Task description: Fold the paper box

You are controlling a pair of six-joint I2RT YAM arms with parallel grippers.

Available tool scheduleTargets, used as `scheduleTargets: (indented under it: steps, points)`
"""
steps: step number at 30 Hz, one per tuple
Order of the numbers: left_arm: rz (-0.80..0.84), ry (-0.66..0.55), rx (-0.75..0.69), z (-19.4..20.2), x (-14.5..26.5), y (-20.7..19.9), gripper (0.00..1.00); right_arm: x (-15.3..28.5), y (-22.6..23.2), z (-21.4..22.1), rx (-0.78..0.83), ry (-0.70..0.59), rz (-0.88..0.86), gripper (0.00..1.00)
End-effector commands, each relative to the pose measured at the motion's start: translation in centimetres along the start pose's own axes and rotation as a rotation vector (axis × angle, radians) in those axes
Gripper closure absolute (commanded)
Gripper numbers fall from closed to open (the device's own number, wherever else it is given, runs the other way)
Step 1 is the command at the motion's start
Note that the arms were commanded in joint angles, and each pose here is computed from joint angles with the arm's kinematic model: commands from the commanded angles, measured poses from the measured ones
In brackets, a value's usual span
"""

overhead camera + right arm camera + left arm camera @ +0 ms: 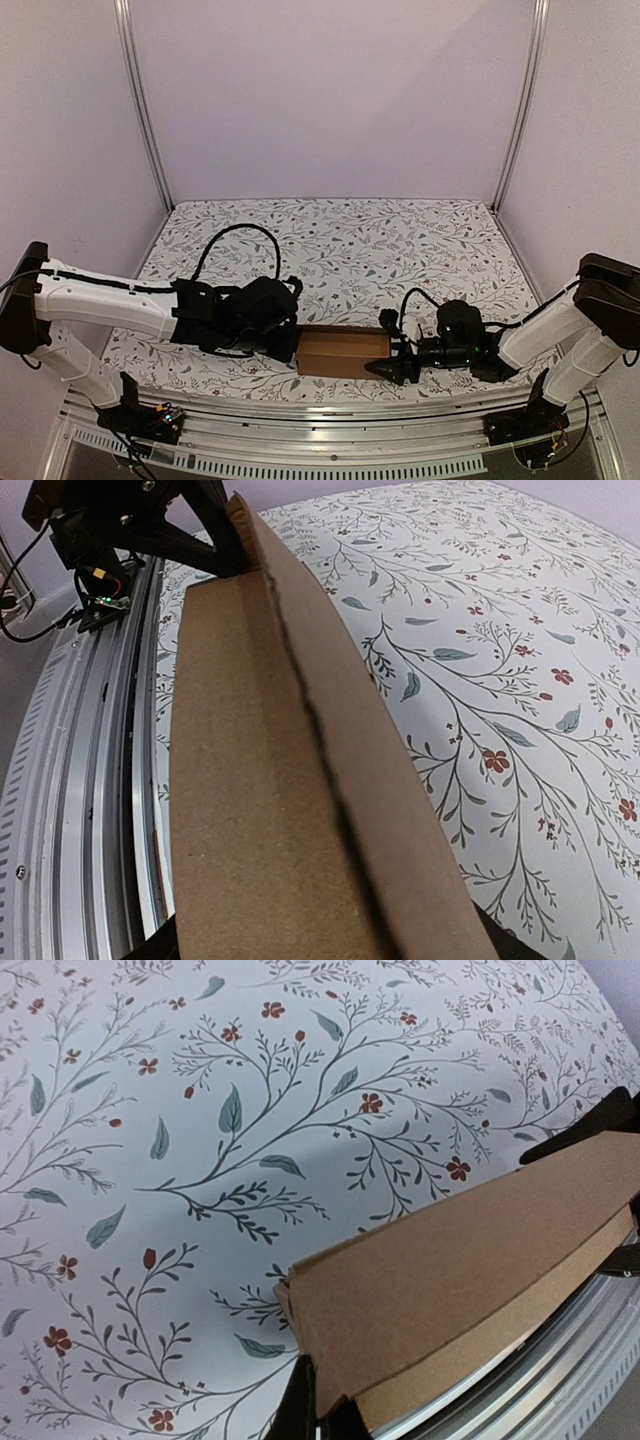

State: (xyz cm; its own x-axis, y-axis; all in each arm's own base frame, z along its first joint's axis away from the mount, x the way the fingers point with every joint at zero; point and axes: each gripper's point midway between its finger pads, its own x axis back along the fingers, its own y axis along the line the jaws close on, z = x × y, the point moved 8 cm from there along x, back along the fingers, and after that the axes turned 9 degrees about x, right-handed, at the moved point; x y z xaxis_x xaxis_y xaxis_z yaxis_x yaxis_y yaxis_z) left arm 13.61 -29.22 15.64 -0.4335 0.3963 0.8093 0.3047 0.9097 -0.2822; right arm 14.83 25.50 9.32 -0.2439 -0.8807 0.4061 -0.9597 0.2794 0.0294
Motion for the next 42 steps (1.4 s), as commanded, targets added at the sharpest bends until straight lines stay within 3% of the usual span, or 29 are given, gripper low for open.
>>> scheduleTargets:
  steps: [1,4,11,13,18,22,35,42]
  points:
    - [-0.18,0.311,-0.12,5.8,-1.3,3.5,1.0,0.1,0.3,-0.4,0.027,0.024,0.041,0.39]
    - [-0.184,0.31,-0.126,5.7,-1.1,3.5,1.0,0.4,0.5,-0.4,0.038,0.033,0.049,0.48]
    - [-0.191,0.289,-0.122,4.9,-0.3,3.6,1.0,0.5,1.6,-0.3,0.061,0.053,0.064,0.57]
    - [-0.19,0.283,-0.111,4.6,-0.1,3.7,0.99,0.5,1.7,-0.2,0.066,0.059,0.073,0.58]
    - [-0.155,0.255,-0.074,3.5,1.0,3.8,0.81,0.2,2.3,-0.2,0.076,0.068,0.07,0.59]
    - [-0.107,0.234,-0.045,2.5,2.0,3.5,0.72,-0.1,2.6,0.0,0.084,0.082,0.075,0.59]
    - [-0.038,0.195,-0.037,0.3,3.4,2.4,0.71,-0.6,3.1,0.2,0.094,0.109,0.068,0.59]
    - [-0.109,0.156,-0.101,-1.4,3.7,2.3,0.7,-0.7,3.2,0.1,0.096,0.111,0.061,0.58]
